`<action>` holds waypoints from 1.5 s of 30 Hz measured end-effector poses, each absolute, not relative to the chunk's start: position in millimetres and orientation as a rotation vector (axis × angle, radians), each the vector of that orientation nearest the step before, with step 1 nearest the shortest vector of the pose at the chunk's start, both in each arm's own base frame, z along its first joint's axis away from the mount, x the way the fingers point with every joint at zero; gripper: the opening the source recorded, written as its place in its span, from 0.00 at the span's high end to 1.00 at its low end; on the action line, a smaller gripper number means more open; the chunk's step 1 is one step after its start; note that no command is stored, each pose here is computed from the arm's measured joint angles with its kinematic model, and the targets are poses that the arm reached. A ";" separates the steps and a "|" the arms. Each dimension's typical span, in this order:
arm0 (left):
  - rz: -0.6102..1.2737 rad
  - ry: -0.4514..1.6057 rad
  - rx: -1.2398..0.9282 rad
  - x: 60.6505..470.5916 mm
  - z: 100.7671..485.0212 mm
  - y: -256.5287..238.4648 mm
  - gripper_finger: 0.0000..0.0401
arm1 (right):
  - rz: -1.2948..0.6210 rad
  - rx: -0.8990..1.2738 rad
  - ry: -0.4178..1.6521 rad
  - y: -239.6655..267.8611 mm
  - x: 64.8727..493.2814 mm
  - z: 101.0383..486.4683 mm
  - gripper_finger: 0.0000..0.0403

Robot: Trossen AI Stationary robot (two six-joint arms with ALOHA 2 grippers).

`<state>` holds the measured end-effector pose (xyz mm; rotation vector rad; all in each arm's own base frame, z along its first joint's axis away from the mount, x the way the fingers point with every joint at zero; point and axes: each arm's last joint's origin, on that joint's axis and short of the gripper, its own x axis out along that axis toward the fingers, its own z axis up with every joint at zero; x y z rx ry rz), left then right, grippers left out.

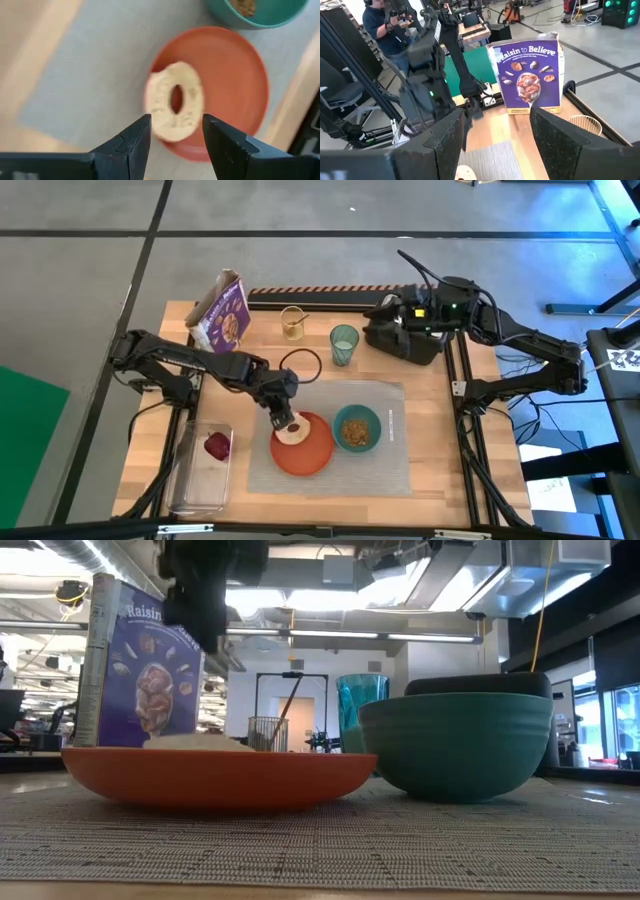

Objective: Arrange a breakfast setting
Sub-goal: Put the apple on the orange plate from the transparent bin

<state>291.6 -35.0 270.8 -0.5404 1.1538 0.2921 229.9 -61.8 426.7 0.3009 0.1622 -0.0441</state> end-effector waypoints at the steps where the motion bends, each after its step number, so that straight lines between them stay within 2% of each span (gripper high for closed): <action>1: 0.306 1.159 -0.518 290.6 276.4 -34.4 0.57 | -0.045 0.302 0.166 -61.8 229.9 426.3 0.45; 7: 0.415 1.253 -0.512 277.3 306.9 -31.5 0.57 | -0.045 0.304 0.174 -61.8 229.7 425.6 0.45; 12: 0.417 1.364 -0.514 265.1 314.5 -41.0 0.57 | -0.076 0.302 0.189 -62.5 229.4 423.7 0.45; 22: 0.368 1.569 -0.474 230.3 307.1 -105.3 0.57 | -0.101 0.318 0.240 -62.5 228.2 418.6 0.45; 26: 0.309 1.703 -0.370 203.2 307.7 -133.7 0.57 | -0.117 0.318 0.242 -63.0 228.1 418.2 0.45; 30: 0.369 1.668 -0.342 184.4 304.6 -150.1 0.57 | -0.139 0.312 0.220 -63.8 228.5 420.1 0.45; 33: 0.518 1.566 -0.485 168.6 300.0 -152.4 0.57 | -0.158 0.323 0.215 -64.3 228.5 420.3 0.45; 39: 0.729 1.352 -0.919 131.3 296.9 -149.9 0.57 | -0.165 0.372 0.221 -65.3 231.7 418.1 0.45; 42: 0.892 1.298 -1.099 118.2 288.6 -147.6 0.57 | -0.168 0.391 0.226 -65.7 233.0 416.8 0.43; 45: 0.956 1.353 -1.126 116.3 277.6 -146.3 0.54 | -0.169 0.394 0.232 -65.7 232.9 416.2 0.42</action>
